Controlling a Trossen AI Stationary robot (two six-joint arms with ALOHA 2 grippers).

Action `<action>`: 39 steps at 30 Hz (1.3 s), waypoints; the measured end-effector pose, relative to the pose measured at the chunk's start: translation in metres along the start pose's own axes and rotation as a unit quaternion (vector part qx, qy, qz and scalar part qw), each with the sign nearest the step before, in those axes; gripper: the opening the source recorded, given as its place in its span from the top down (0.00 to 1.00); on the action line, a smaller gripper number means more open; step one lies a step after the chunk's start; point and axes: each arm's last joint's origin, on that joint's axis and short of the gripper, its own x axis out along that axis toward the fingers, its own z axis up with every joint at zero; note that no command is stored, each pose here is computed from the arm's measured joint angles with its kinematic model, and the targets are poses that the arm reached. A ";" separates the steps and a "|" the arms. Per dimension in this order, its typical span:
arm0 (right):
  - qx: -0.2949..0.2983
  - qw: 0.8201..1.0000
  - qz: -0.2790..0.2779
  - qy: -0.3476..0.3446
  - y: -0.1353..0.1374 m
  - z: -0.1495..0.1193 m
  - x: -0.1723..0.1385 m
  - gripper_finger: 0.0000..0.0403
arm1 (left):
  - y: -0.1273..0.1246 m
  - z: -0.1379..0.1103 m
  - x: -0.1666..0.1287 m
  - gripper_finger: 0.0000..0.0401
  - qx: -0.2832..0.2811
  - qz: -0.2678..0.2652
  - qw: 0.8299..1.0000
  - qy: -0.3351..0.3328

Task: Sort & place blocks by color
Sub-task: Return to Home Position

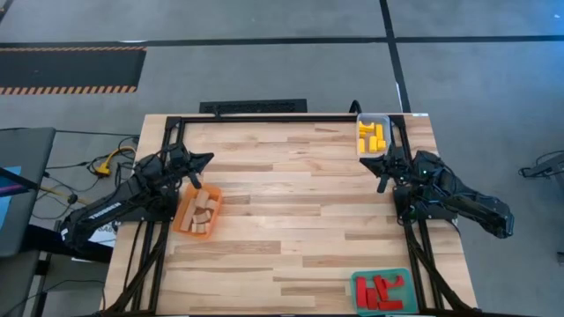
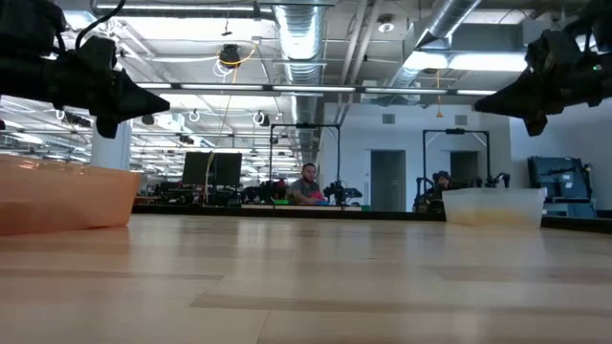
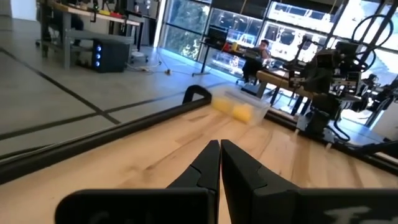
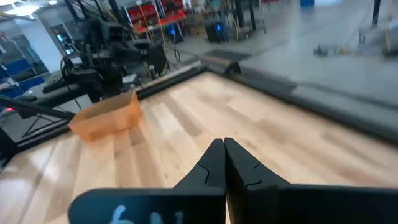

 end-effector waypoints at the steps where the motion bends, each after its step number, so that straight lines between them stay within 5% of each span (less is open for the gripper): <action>1: -0.008 1.000 0.001 -0.007 0.000 0.001 0.000 0.98 | 0.000 0.000 0.000 1.00 0.000 -0.002 1.000 -0.001; 12: -0.047 0.995 0.054 -0.075 0.000 -0.006 0.009 0.98 | 0.000 0.001 0.000 1.00 0.000 -0.004 1.000 -0.005; 22: -0.060 0.993 0.076 -0.065 -0.002 -0.017 0.014 0.98 | 0.000 0.000 0.000 1.00 -0.032 -0.004 0.999 0.002; 39: -0.080 0.992 0.078 -0.062 -0.003 -0.019 0.015 0.98 | 0.001 0.000 0.000 1.00 0.045 0.008 0.999 0.001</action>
